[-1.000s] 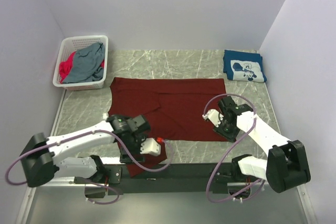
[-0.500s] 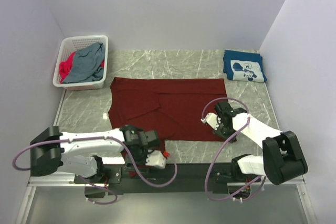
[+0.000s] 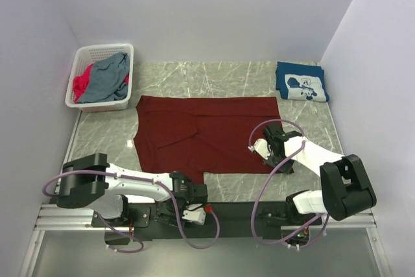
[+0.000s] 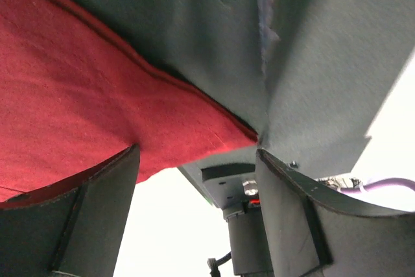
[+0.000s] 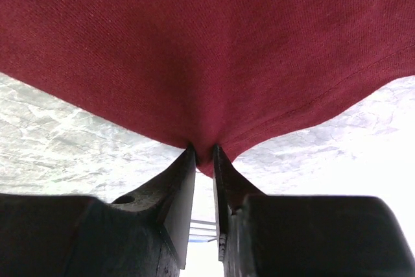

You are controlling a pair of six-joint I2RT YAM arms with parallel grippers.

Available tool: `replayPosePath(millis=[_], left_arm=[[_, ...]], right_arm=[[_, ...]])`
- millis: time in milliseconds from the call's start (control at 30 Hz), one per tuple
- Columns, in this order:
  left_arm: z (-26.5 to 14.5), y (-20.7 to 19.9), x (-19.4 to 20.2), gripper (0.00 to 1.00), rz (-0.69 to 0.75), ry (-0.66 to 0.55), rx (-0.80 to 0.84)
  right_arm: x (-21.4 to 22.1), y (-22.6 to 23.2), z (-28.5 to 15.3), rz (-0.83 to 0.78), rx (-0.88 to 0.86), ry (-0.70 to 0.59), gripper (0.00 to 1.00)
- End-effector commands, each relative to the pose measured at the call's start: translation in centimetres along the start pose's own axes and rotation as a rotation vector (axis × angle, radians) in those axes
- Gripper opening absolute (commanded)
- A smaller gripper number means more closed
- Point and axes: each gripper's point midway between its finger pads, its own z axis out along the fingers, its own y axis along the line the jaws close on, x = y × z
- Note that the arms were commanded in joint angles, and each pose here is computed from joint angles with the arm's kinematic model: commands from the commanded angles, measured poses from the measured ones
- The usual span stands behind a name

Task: Fold and stack the t-shirts
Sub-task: Fold the tshirt

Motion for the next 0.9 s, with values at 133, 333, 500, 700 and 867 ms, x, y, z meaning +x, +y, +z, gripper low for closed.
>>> replayPosePath(millis=[133, 333, 500, 700, 867], left_arm=[[0.6, 1.9, -1.4, 0.72, -0.067, 0.013, -0.117], [0.9, 2.0, -1.7, 0.53, -0.054, 0.011, -0.121], [-0.4, 1.5, -1.9, 0.03, -0.051, -0.038, -0.107], [-3.3, 1.7, -1.9, 0.01, -0.095, -0.133, -0.086], [-6.9, 2.8, -2.0, 0.01, -0.150, -0.268, -0.054]], right_arm=[[-1.2, 0.0, 0.8, 0.020, -0.004, -0.032, 0.22], [-1.4, 0.0, 1.0, 0.014, -0.012, -0.039, 0.19], [-1.9, -0.2, 0.6, 0.016, -0.011, -0.060, 0.08], [-2.0, -0.3, -0.6, 0.004, -0.013, -0.090, 0.00], [-1.7, -0.4, -2.0, -0.009, 0.002, -0.118, 0.00]])
